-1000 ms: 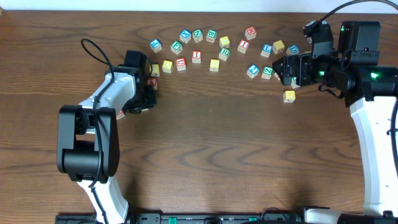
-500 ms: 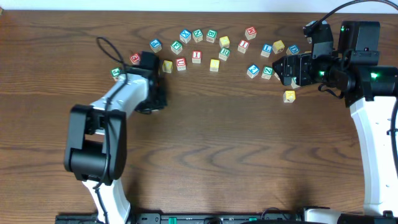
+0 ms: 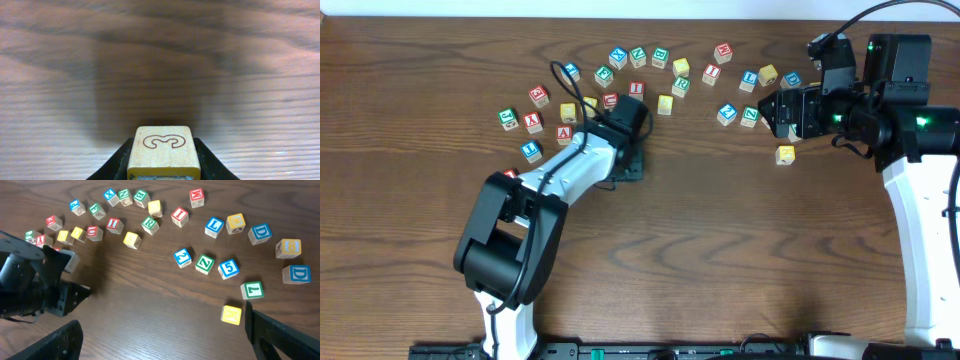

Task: Spell out CORL
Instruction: 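Carry the yellow C block to the table center and lower it, then open the left gripper and move it back toward the left blocks, then grasp the yellow O block with the left gripper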

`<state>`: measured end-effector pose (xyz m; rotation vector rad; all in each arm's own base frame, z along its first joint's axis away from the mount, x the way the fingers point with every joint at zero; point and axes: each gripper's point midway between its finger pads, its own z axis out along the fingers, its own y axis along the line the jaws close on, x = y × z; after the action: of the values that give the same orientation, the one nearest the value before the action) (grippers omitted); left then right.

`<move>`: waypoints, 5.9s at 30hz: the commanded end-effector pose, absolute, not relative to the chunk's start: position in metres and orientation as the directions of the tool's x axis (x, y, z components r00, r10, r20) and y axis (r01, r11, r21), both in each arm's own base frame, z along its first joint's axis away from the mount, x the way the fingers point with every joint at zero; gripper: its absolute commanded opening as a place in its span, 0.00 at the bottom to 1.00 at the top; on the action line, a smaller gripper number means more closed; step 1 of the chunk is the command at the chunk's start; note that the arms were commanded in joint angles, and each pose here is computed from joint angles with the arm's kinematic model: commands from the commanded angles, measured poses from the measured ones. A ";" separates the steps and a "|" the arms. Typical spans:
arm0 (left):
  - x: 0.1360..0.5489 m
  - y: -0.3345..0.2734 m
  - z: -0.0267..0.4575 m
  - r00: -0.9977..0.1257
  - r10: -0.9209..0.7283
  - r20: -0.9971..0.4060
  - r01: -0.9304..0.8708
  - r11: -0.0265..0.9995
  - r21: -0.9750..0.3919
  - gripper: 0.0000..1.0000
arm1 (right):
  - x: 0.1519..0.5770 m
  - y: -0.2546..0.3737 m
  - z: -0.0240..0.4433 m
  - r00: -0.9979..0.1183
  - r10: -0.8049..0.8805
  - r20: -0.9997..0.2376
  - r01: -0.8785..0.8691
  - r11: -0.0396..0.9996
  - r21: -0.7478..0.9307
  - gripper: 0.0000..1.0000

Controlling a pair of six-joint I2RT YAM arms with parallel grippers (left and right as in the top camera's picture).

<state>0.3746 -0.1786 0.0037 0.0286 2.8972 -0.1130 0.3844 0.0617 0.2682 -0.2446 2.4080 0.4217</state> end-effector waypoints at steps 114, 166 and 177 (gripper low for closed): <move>0.411 -0.132 0.194 -0.821 -0.073 -0.566 0.012 0.989 -0.145 0.56 | 0.379 0.061 0.268 -0.772 -0.073 -0.632 -0.282 0.929 0.237 0.99; 0.530 -0.102 0.035 -0.930 0.123 -0.347 0.118 0.992 0.037 0.49 | 0.367 0.061 0.260 -0.819 -0.038 -0.573 -0.239 0.930 0.279 0.99; 0.519 -0.101 0.019 -0.941 0.127 -0.313 0.121 0.992 0.040 0.49 | 0.367 0.061 0.260 -0.821 -0.031 -0.571 -0.233 0.930 0.283 0.99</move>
<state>0.5293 -0.1037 0.0365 0.1573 2.7723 0.0083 0.3644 0.0614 0.2536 -0.2063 2.5151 0.4496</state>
